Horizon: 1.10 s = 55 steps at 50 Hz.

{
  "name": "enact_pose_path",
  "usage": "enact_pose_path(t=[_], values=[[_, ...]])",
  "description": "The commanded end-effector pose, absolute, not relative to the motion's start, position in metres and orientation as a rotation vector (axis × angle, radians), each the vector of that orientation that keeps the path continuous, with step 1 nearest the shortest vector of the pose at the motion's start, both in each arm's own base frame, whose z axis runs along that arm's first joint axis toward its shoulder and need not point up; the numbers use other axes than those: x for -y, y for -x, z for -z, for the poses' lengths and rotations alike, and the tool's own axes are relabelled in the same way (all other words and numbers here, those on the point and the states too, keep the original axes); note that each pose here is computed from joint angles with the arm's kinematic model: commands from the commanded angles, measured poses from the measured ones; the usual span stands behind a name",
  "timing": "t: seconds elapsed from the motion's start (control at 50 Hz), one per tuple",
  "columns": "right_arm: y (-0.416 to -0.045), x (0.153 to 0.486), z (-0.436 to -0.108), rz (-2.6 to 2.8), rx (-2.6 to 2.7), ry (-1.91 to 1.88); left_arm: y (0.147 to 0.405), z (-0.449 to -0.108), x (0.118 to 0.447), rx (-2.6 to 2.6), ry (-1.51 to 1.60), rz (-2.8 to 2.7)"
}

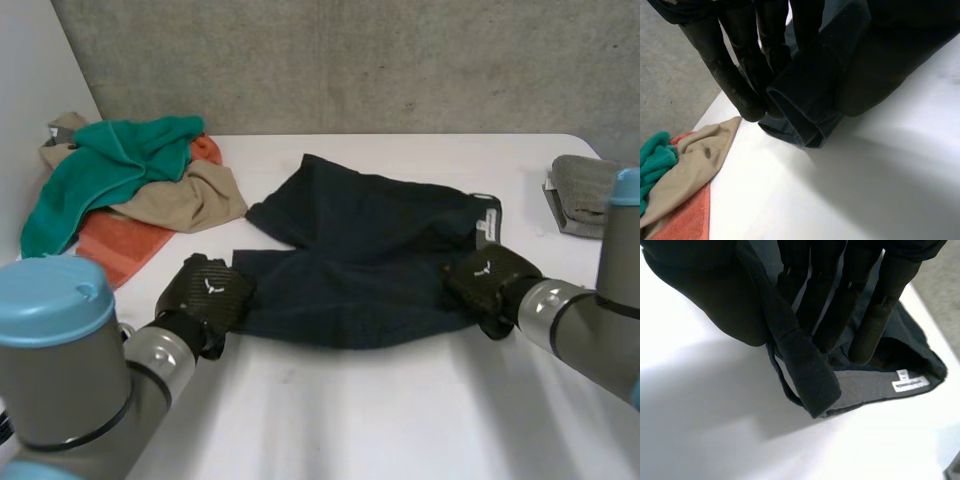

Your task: Fold the laundry.

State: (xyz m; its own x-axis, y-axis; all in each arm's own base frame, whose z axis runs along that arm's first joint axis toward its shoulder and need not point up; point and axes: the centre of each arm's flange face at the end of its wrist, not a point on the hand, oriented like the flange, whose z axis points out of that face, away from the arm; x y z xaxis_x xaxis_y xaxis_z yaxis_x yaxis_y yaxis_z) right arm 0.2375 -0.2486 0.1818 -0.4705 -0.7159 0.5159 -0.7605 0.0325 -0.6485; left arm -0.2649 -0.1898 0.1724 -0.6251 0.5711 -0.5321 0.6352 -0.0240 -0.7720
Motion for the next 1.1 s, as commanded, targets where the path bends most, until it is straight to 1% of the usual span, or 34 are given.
enact_pose_path(t=[0.02,0.04,0.1,0.18,0.2,0.24,0.26,0.32,0.34,0.36,0.4,0.42,0.44,0.48,0.5,0.54,0.56,0.58,0.68,0.72,0.74,0.8,0.86,0.92,0.96,1.04,1.1], values=[[-0.216,0.205,-0.198,-1.163,2.28,-1.756,0.253,-0.185,0.151,-2.178,-1.531,1.535],[-0.213,0.201,-0.201,-1.143,2.246,-1.801,0.25,-0.185,0.143,-2.195,-1.576,1.466],[-0.209,0.202,-0.199,-1.145,2.202,-1.845,0.25,-0.185,0.138,-2.208,-1.616,1.415],[-0.206,0.213,-0.19,-1.123,2.223,-1.836,0.264,-0.181,0.156,-2.163,-1.605,1.468],[-0.207,0.222,-0.191,-1.154,2.242,-1.797,0.273,-0.184,0.169,-2.12,-1.572,1.535],[-0.209,0.233,-0.195,-1.212,2.256,-1.74,0.283,-0.192,0.186,-2.055,-1.529,1.632],[-0.213,0.245,-0.202,-1.29,2.285,-1.655,0.294,-0.201,0.205,-1.979,-1.477,1.743],[-0.217,0.264,-0.214,-1.425,2.305,-1.518,0.312,-0.221,0.234,-1.843,-1.385,1.938],[-0.22,0.277,-0.22,-1.51,2.303,-1.437,0.325,-0.237,0.253,-1.745,-1.323,2.081],[-0.221,0.285,-0.223,-1.553,2.296,-1.395,0.332,-0.244,0.262,-1.696,-1.296,2.146],[-0.222,0.299,-0.225,-1.619,2.281,-1.325,0.346,-0.256,0.28,-1.597,-1.259,2.273],[-0.225,0.314,-0.223,-1.674,2.258,-1.269,0.361,-0.262,0.296,-1.505,-1.243,2.377],[-0.226,0.321,-0.221,-1.698,2.242,-1.243,0.368,-0.265,0.304,-1.466,-1.238,2.42],[-0.229,0.334,-0.218,-1.74,2.199,-1.203,0.38,-0.259,0.318,-1.438,-1.255,2.457],[-0.233,0.347,-0.213,-1.764,2.153,-1.175,0.39,-0.249,0.33,-1.442,-1.287,2.456],[-0.234,0.36,-0.207,-1.783,2.103,-1.136,0.398,-0.236,0.343,-1.466,-1.299,2.436],[-0.236,0.366,-0.203,-1.79,2.086,-1.124,0.401,-0.227,0.349,-1.486,-1.304,2.421],[-0.237,0.379,-0.193,-1.796,2.051,-1.095,0.406,-0.209,0.359,-1.522,-1.31,2.385],[-0.241,0.406,-0.165,-1.822,1.965,-1.047,0.411,-0.179,0.386,-1.552,-1.23,2.396],[-0.245,0.413,-0.158,-1.855,1.93,-1.037,0.41,-0.172,0.39,-1.575,-1.196,2.412],[-0.249,0.419,-0.15,-1.887,1.891,-1.029,0.413,-0.168,0.39,-1.587,-1.157,2.453],[-0.252,0.426,-0.144,-1.936,1.83,-0.983,0.415,-0.165,0.392,-1.586,-1.094,2.51],[-0.25,0.434,-0.142,-1.963,1.765,-0.896,0.415,-0.16,0.39,-1.591,-1.057,2.522],[-0.249,0.434,-0.143,-1.962,1.741,-0.816,0.416,-0.159,0.384,-1.617,-1.061,2.517],[-0.247,0.432,-0.145,-1.963,1.739,-0.794,0.415,-0.16,0.382,-1.634,-1.065,2.514],[-0.246,0.425,-0.161,-1.995,1.753,-0.77,0.41,-0.169,0.377,-1.67,-1.047,2.517],[-0.242,0.411,-0.177,-1.998,1.821,-0.759,0.406,-0.179,0.372,-1.714,-1.032,2.521]])
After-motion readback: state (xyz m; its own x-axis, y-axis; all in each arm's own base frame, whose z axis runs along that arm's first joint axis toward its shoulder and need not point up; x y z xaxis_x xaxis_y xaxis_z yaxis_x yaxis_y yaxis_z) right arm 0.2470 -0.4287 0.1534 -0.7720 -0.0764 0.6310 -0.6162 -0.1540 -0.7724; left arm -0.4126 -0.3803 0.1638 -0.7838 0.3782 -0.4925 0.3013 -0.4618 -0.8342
